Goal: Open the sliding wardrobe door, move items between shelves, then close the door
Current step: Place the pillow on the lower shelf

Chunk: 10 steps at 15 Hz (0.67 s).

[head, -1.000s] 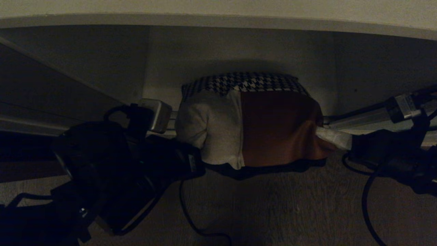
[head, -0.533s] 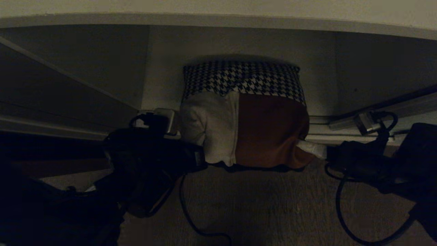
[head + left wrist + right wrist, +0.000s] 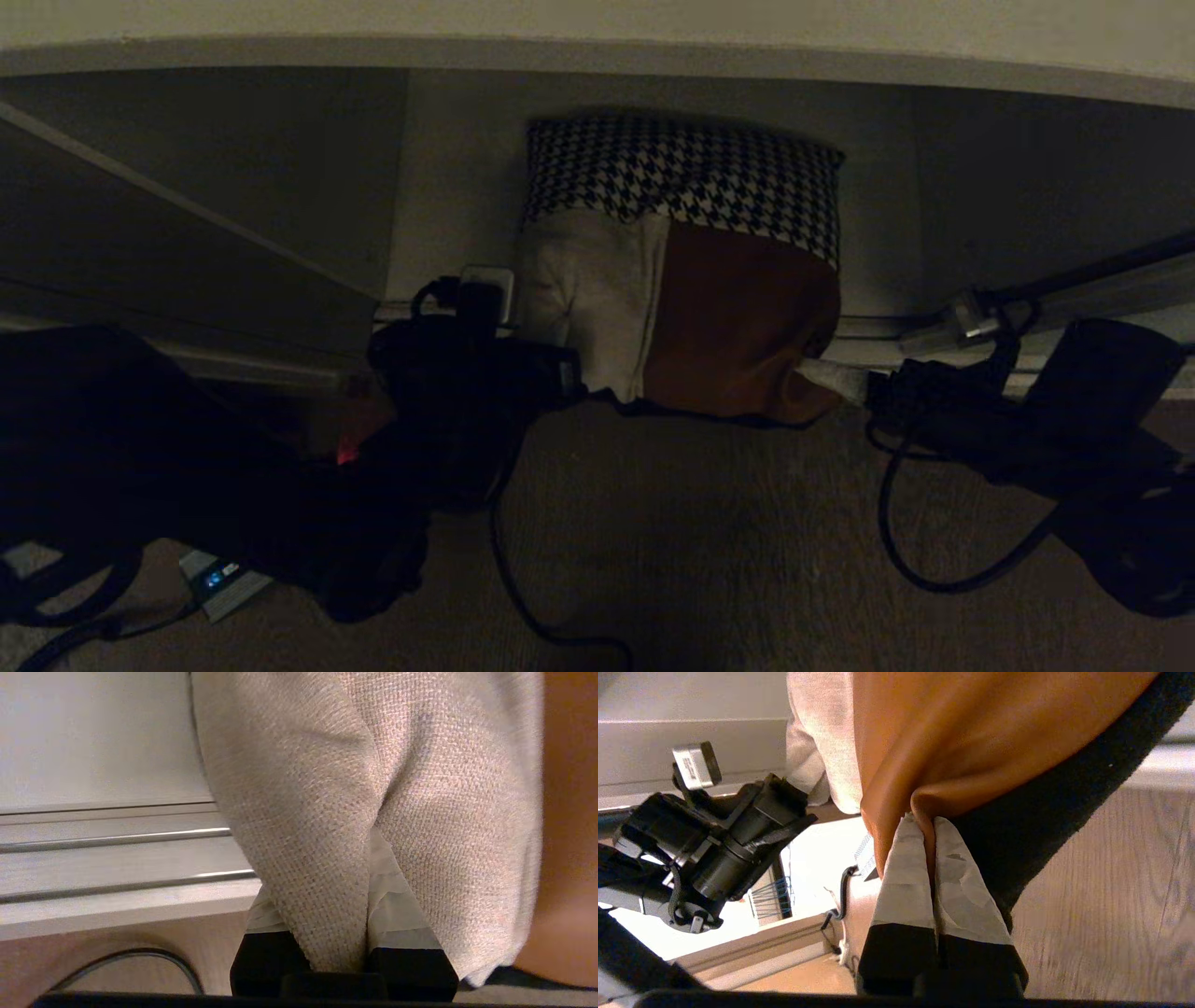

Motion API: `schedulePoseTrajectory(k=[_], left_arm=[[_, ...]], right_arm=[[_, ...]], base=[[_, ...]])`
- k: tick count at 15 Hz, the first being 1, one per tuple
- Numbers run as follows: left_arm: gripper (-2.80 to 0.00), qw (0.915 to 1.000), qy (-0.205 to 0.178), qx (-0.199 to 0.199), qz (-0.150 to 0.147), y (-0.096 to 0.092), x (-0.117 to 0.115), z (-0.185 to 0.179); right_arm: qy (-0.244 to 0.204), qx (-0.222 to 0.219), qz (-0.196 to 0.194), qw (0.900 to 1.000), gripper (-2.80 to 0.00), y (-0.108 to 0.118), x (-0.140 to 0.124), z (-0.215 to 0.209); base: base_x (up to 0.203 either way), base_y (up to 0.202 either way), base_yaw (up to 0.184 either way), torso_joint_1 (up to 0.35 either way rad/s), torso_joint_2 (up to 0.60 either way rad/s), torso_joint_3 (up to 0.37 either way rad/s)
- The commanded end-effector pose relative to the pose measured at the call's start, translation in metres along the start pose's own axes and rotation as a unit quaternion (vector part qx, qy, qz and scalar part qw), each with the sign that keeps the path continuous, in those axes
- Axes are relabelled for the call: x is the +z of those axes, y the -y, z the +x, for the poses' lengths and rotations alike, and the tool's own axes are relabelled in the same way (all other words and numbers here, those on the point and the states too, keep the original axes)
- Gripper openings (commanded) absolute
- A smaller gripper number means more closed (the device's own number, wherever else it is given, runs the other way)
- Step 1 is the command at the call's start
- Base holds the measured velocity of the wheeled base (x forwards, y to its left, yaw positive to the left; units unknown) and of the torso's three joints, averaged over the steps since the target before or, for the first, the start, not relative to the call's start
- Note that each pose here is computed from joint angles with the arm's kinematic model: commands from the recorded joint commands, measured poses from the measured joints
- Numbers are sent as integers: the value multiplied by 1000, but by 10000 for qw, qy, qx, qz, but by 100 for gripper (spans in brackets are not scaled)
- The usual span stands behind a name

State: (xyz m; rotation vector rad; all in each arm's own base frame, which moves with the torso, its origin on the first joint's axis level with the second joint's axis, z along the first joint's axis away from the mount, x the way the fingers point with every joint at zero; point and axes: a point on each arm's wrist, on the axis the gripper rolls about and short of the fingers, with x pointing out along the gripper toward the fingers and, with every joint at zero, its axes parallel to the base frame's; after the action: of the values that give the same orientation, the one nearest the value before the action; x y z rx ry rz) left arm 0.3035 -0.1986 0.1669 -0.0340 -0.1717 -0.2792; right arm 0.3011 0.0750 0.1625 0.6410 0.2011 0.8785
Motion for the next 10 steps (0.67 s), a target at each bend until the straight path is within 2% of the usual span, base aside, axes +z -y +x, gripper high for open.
schedulePoseTrajectory(k=[1,3,7,10], left_arm=[[-280,9999,-16,153,44,-7,-11,11],[-280,9996,10,279,76,-15,-17,18],[-280,9966,501,650,79,-30,-15,45],[-280,9919,767,1012,18,-32,-15,64]], right_arm=[[-12,9,17,10000,-280,12,0,11],[5,9,-3,10000,-280,21,1,20],[104,89,-184,9997,-280,30,9,33],[144,127,-243,9995,-280,33,12,37]], base=[[0,0,0,0,0,0],[0,0,0,0,0,0],[0,0,0,0,0,0],[0,0,0,0,0,0]])
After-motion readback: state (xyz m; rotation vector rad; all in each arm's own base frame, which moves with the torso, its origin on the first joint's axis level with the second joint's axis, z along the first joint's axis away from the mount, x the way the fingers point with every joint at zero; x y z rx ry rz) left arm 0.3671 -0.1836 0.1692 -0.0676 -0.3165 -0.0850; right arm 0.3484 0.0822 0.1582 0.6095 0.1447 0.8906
